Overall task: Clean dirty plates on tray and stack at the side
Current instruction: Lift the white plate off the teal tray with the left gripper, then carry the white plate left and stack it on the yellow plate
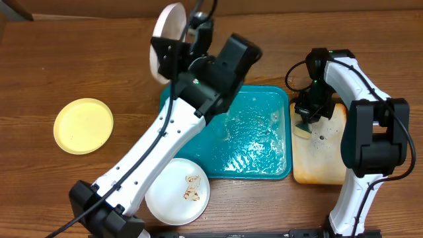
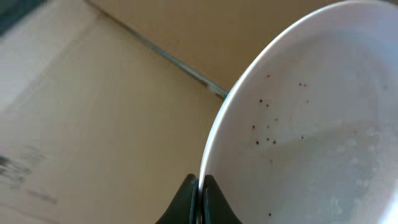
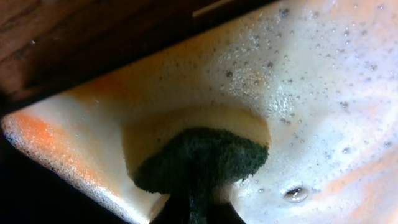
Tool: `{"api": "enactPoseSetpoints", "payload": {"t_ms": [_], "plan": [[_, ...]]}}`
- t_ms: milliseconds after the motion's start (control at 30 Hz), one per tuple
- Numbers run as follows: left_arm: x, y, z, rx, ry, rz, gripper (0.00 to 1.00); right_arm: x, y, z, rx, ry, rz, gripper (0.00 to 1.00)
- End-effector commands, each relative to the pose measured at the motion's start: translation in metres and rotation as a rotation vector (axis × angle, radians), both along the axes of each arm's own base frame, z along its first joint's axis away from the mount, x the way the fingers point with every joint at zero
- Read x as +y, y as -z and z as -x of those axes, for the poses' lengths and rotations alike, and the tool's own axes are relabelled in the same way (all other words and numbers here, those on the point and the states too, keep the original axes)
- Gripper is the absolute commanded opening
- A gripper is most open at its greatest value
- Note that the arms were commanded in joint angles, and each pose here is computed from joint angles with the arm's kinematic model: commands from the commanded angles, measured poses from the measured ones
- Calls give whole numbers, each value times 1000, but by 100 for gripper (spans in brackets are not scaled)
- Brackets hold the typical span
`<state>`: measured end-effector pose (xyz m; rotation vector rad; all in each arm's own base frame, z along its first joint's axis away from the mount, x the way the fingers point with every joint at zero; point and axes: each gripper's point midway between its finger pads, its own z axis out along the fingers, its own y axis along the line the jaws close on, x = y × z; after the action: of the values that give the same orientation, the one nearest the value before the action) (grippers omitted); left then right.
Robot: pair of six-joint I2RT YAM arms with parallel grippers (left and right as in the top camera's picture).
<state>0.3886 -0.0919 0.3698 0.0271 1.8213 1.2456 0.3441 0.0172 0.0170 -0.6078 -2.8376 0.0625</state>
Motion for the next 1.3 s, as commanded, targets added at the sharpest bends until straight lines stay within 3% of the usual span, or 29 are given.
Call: {"api": "enactPoseSetpoints", "payload": {"t_ms": [0, 1267], "plan": [[-14, -26, 7, 71, -12, -173, 4, 5, -7, -2, -24, -2, -25, 4], [-73, -12, 16, 103, 128, -217, 4, 12, -8, -2, -27, -14, -71, 4]]}}
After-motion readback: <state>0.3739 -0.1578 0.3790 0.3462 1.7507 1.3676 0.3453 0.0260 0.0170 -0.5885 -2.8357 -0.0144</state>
